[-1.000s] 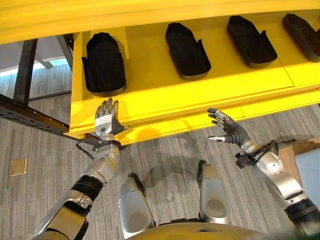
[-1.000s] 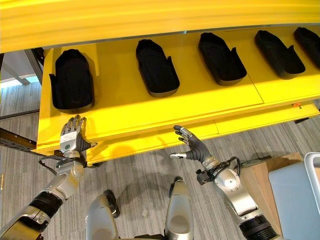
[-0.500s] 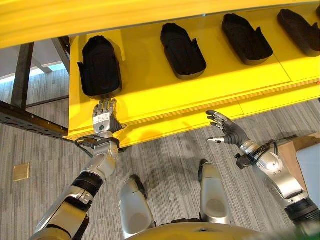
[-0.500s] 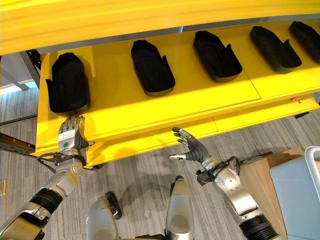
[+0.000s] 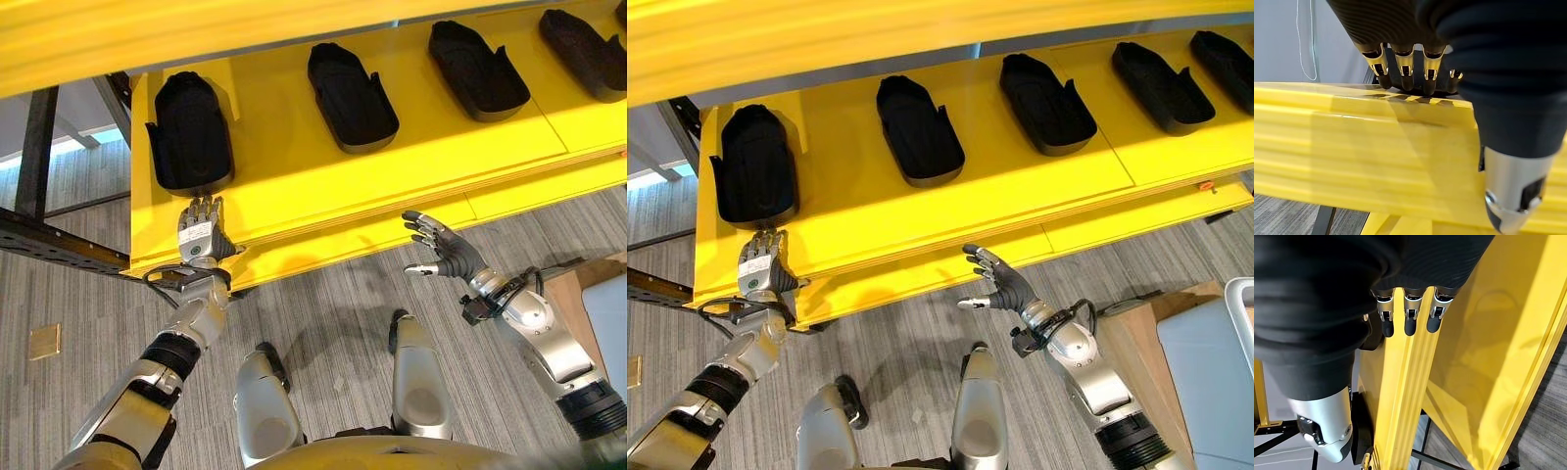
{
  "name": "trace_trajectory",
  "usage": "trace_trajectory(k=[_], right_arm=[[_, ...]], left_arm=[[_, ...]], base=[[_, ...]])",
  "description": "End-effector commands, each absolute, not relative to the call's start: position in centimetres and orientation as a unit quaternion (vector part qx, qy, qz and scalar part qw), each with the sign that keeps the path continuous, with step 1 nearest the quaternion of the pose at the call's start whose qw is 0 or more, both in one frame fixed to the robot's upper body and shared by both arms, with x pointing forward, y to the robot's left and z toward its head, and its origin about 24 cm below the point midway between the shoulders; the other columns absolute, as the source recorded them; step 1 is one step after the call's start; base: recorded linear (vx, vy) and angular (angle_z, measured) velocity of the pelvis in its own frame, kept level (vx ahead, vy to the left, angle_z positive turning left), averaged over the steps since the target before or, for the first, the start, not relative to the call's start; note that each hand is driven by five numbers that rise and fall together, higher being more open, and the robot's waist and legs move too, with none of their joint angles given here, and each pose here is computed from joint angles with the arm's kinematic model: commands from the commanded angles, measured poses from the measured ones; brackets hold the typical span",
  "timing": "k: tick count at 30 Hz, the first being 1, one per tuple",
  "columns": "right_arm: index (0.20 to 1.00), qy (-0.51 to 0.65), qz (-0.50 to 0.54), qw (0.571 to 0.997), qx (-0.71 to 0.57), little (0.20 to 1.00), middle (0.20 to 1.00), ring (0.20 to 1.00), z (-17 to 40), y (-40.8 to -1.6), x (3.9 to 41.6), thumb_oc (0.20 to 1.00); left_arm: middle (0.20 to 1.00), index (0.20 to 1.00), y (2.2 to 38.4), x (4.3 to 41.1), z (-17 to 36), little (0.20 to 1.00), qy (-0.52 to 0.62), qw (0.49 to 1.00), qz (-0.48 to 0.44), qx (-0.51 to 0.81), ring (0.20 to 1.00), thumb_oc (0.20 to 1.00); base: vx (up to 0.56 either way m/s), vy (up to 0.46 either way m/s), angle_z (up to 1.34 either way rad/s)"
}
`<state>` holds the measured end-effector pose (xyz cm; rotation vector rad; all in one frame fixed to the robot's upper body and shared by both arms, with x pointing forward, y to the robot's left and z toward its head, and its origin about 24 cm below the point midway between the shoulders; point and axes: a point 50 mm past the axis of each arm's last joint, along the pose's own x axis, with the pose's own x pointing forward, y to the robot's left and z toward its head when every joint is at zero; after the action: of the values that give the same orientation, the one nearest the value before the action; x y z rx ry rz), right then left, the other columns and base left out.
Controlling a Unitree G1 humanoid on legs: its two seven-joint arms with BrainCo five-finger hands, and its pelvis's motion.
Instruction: Move parts from the plastic box to the shelf.
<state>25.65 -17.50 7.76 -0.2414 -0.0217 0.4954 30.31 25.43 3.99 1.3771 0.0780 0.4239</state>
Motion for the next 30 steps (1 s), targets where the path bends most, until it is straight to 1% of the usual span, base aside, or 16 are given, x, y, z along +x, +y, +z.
trace_trajectory(k=[1,8,27,30], right_arm=[[1.000,-0.055,0.243,0.958,-0.141,1.000,1.000,1.000,9.8,-17.8,26.4,1.000],[1.000,-0.055,0.247,0.957,-0.143,1.000,1.000,1.000,9.9,-17.7,26.6,1.000],[1.000,-0.055,0.247,0.956,-0.148,1.000,1.000,1.000,10.4,-17.7,27.2,1.000],[1.000,-0.054,0.250,0.955,-0.150,1.000,1.000,1.000,10.5,-17.6,27.3,1.000]], left_arm=[[1.000,1.000,27.7,31.7,7.5,1.000,0.002,0.698,0.250,0.671,1.000,1.000],[1.000,1.000,28.3,31.9,7.7,1.000,0.015,0.700,0.267,0.662,1.000,1.000],[1.000,1.000,29.3,32.8,9.3,1.000,0.013,0.679,0.286,0.676,1.000,1.000],[1.000,1.000,29.8,32.9,9.7,1.000,0.012,0.678,0.302,0.670,1.000,1.000]], base=[[0.00,0.000,0.00],[0.00,0.000,0.00],[0.00,0.000,0.00],[0.00,0.000,0.00]])
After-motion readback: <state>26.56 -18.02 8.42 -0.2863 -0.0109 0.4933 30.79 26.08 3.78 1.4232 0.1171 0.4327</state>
